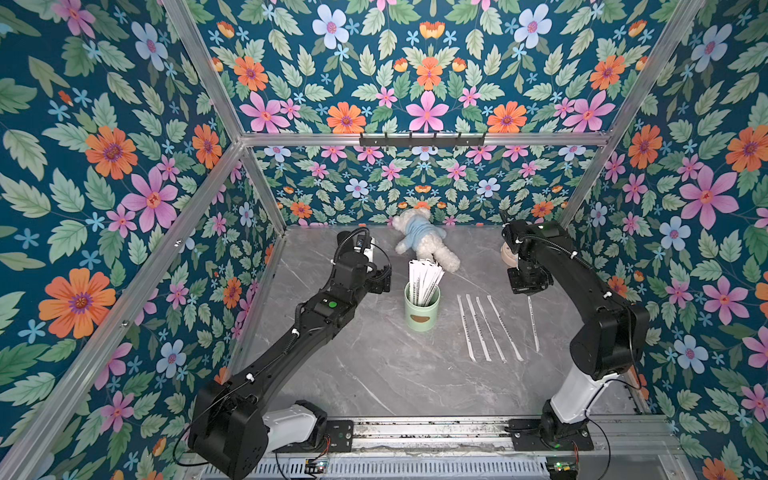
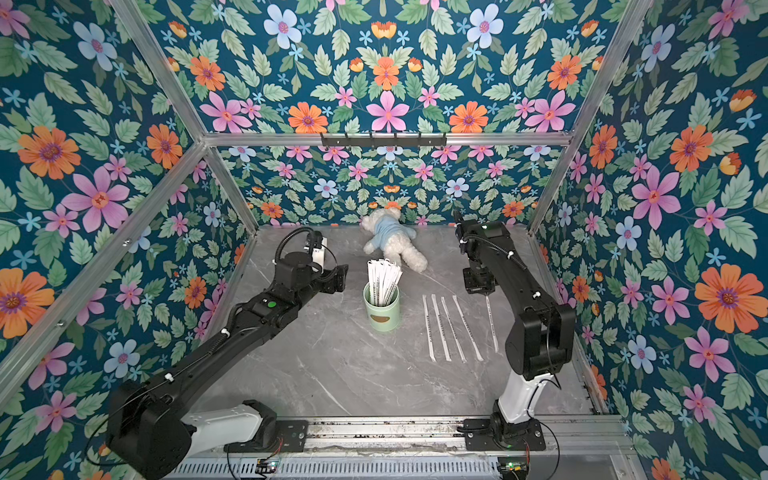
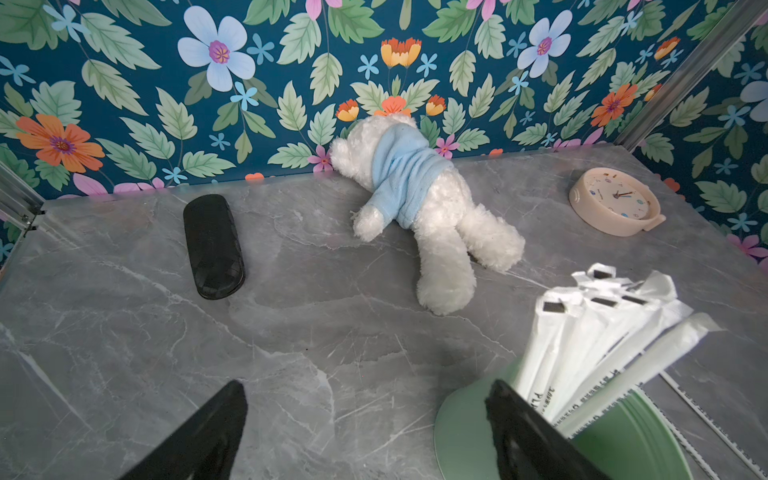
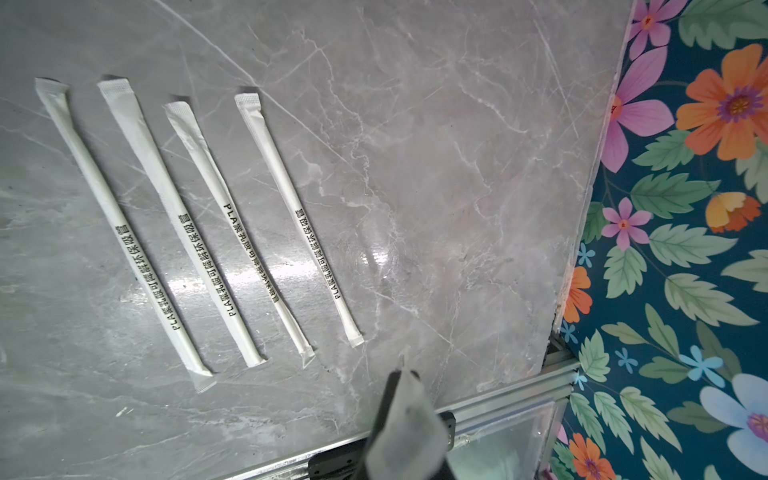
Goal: Take the straws out of the storage container
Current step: Place the straw at the center of the board.
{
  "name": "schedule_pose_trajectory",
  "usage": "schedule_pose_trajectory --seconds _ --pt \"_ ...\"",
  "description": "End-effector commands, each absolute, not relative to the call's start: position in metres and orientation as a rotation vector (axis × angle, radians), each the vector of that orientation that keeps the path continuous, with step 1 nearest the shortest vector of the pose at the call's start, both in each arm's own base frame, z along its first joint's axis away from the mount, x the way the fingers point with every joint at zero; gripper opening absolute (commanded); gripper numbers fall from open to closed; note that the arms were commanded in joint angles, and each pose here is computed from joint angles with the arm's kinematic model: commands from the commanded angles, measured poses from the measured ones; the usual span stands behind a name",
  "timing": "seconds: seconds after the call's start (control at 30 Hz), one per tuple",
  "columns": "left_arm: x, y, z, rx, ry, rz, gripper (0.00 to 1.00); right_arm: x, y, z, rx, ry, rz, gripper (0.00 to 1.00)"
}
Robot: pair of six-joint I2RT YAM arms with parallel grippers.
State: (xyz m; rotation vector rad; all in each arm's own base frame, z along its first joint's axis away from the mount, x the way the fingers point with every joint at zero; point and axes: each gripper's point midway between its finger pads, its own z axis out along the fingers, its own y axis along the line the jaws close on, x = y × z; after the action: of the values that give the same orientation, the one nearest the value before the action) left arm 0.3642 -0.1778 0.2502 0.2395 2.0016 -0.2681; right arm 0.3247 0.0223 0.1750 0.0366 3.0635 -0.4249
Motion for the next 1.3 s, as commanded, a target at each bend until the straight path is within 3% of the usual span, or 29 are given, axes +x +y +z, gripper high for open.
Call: schedule_pose_trajectory --seconds 0.0,1.27 --pt "0.365 -0.176 0.249 0.241 2.001 -0.251 0.92 0.318 0.022 0.163 0.038 3.142 -0.438 0.03" --pt "0.363 -0.184 0.241 0.263 2.021 -0.243 0.92 0.361 0.026 0.09 0.022 3.321 -0.393 0.09"
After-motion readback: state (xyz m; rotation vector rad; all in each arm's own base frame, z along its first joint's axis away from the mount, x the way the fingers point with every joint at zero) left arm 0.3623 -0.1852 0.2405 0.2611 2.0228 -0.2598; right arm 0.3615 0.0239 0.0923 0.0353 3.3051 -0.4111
